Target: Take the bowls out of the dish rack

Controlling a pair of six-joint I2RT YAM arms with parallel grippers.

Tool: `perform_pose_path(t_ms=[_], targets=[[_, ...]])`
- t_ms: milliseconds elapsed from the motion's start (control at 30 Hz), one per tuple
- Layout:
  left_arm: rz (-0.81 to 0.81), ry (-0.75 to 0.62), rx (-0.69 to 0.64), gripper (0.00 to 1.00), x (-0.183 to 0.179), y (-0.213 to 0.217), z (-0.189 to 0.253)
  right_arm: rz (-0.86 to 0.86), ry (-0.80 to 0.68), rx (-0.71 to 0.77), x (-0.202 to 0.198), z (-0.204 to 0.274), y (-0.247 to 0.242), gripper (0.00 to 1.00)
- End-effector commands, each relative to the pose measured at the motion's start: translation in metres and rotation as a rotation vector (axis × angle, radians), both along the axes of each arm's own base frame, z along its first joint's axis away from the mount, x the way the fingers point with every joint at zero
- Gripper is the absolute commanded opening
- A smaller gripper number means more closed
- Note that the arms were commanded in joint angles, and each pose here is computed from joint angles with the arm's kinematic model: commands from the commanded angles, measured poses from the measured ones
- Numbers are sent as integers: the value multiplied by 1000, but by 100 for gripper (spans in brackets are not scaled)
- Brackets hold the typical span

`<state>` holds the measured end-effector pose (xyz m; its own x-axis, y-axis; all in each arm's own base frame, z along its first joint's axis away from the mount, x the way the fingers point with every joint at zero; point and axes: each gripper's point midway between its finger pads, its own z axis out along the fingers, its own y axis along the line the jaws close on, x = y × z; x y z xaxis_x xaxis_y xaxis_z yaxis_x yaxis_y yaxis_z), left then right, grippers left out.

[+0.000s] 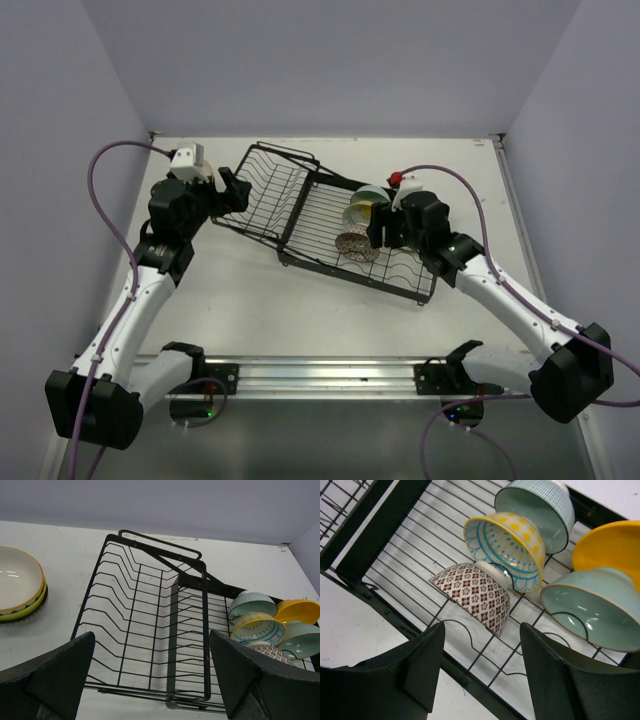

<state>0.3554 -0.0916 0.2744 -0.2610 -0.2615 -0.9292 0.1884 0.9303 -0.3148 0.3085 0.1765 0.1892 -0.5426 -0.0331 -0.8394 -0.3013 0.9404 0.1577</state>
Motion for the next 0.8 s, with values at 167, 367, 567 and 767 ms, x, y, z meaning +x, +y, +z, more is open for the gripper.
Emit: perform_pose_path(t_ms=[167,367,567,767], targets=[[37,-72,16,100,-4,8,28,113,59,-34,-15,-35,9,61],[39,-56,16,100,-3,8,23,112,80,-79,-16,-57,10,60],[49,-46,15,100,-2,9,21,28,49,-135,-5,-66,4,60],[46,-32,14,100,0,8,16,-65,24,-175,10,-74,-5,56]])
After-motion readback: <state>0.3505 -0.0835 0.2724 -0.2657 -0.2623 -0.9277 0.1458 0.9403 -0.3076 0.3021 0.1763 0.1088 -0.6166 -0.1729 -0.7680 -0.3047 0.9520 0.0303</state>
